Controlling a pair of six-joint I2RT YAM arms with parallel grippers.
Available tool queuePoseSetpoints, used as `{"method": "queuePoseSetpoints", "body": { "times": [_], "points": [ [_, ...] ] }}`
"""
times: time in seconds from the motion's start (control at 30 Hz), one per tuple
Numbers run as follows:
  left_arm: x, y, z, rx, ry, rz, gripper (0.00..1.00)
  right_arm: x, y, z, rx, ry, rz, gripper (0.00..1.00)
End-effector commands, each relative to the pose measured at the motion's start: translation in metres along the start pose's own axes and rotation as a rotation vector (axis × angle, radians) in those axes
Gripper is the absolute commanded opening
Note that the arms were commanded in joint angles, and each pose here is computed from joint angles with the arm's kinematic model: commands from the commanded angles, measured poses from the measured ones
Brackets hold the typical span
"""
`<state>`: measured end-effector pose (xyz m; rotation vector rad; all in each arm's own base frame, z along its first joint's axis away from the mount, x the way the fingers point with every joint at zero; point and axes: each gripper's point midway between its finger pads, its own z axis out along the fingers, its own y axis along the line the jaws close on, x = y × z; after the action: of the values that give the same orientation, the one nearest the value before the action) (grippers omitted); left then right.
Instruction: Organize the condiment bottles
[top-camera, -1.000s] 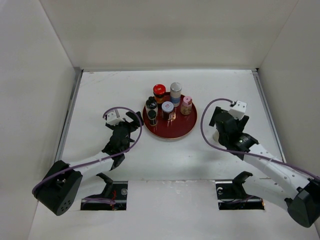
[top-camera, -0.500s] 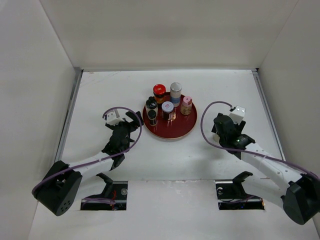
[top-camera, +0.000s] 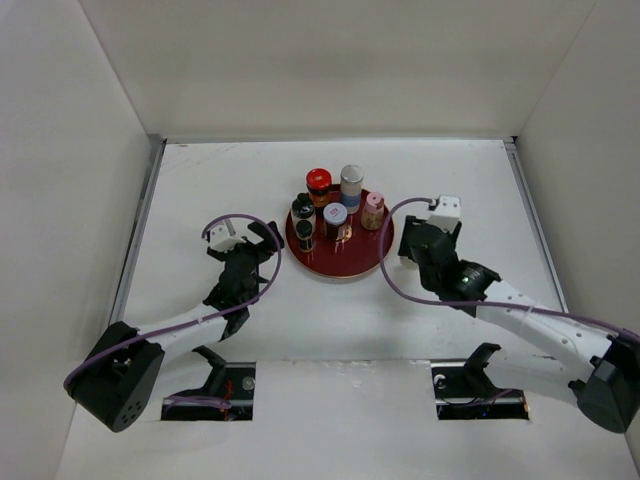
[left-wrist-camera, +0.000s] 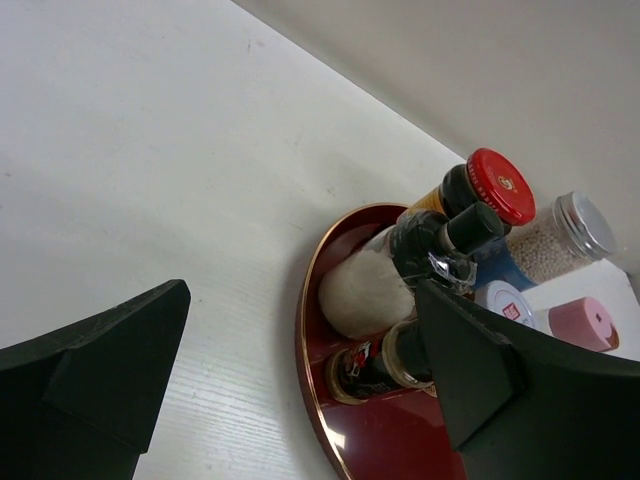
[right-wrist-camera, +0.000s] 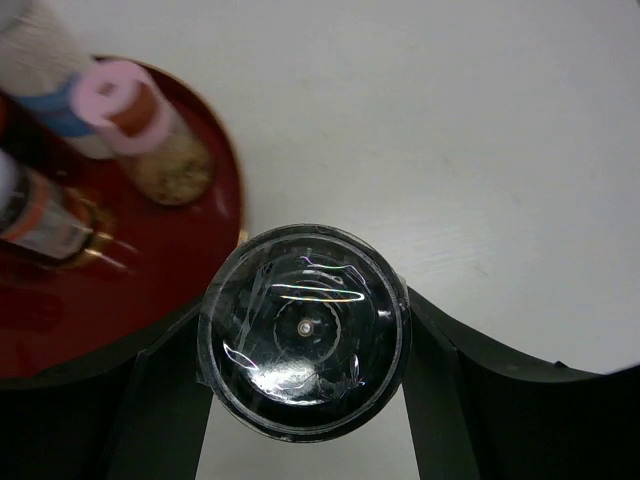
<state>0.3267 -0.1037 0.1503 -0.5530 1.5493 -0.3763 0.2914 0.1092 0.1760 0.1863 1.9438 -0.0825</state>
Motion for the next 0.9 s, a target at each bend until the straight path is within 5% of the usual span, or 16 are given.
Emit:
{"method": "queuePoseSetpoints", "body": {
  "times": [0.0, 0.3, 0.57, 0.87],
  "points": [
    [-0.011, 0.006, 0.000, -0.024, -0.045, -0.031, 1.00, -0.063, 0.063, -0.007, -0.157, -0.145, 0.114, 0.55],
    [-0.013, 0.009, -0.001, -0.036, -0.057, -0.053, 1.00, -0.048, 0.165, 0.027, -0.364, -0.124, 0.054, 0.58],
    [-0.022, 0.017, -0.005, -0.062, -0.085, -0.074, 1.00, -0.020, 0.183, 0.055, -0.361, -0.082, 0.006, 0.62],
    [-0.012, 0.017, 0.005, -0.138, -0.021, -0.014, 1.00, -0.028, 0.164, 0.048, -0.328, -0.126, 0.013, 1.00]
  ]
}}
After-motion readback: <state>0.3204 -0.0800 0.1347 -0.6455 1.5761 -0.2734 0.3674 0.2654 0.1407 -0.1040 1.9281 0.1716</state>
